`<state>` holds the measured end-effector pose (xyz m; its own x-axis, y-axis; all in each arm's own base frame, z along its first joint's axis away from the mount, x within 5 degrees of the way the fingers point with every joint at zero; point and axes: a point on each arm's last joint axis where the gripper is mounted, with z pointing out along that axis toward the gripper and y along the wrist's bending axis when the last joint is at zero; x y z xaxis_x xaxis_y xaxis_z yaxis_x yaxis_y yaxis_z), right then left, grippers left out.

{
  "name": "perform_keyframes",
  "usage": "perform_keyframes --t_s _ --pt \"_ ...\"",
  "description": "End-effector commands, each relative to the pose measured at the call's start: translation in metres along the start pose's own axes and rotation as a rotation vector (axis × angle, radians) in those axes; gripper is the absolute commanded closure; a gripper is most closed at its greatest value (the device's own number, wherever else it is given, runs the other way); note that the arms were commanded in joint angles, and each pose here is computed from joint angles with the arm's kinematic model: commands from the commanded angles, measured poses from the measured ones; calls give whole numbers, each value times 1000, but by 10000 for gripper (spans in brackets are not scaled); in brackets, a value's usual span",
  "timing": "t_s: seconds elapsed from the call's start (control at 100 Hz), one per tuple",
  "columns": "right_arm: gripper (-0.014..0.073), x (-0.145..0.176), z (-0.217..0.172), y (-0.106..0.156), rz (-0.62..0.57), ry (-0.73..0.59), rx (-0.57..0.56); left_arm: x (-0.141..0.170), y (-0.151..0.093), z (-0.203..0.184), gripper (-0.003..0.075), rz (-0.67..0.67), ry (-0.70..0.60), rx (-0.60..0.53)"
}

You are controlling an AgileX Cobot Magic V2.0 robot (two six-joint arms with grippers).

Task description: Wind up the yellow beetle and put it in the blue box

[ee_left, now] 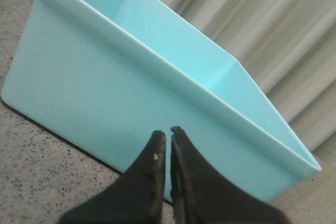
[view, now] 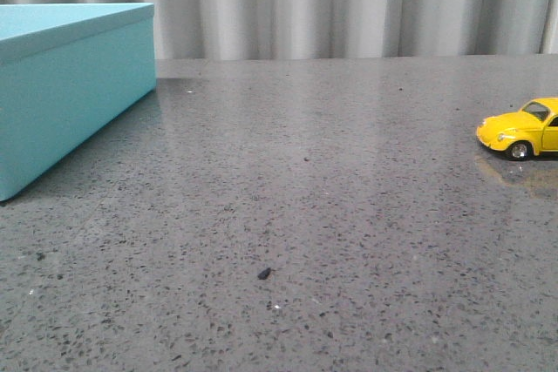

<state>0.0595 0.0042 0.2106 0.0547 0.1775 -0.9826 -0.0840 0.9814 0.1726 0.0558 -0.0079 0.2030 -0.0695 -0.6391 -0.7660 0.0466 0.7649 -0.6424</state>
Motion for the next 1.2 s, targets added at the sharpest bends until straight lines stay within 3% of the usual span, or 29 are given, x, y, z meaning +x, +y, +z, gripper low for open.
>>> perform_keyframes --t_s 0.0,1.19 --pt "649 0 2 -2 4 -47 19 1 4 -1 741 -28 -59 3" --pt "649 2 2 -2 5 -28 17 2 4 -1 741 -72 -39 9"
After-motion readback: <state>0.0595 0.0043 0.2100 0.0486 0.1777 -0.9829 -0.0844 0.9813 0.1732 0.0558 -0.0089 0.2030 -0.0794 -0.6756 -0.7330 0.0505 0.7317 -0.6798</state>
